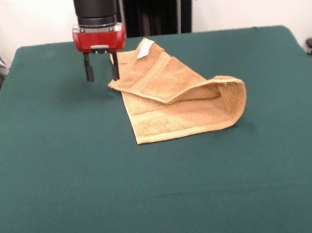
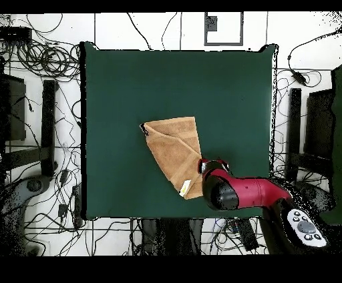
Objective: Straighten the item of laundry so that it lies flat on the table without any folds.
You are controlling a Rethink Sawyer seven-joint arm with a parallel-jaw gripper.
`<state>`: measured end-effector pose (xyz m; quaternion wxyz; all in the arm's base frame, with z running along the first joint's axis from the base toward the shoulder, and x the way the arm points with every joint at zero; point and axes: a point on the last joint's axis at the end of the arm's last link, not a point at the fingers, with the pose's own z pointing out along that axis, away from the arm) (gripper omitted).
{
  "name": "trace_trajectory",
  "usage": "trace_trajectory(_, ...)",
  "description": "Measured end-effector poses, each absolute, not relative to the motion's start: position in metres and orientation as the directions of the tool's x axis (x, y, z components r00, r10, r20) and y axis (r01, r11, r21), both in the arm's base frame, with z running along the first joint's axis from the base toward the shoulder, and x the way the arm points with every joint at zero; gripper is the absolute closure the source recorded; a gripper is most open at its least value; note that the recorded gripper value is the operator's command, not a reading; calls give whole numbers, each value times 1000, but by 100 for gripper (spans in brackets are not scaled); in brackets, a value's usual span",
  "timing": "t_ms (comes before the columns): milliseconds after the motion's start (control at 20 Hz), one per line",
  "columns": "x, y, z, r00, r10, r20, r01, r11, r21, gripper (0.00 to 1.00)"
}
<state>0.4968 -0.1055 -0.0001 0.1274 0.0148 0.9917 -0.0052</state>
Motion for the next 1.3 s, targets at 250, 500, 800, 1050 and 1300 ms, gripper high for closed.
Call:
trace_trajectory(250, 502, -96, 4, -965, 4, -260, 8, 1000, -12, 0)
trace_trajectory(500, 505, -84, 6, -964, -19, -265, -16, 1000, -15, 0)
trace_trajectory(800, 506, -72, 4, -964, -40, -262, -38, 999, -13, 0)
trace_trajectory(1050, 504, -68, 2, -966, -45, -256, -44, 999, -10, 0)
trace_trajectory(1300, 500, -62, -6, -966, -49, -253, -51, 999, 1, 0)
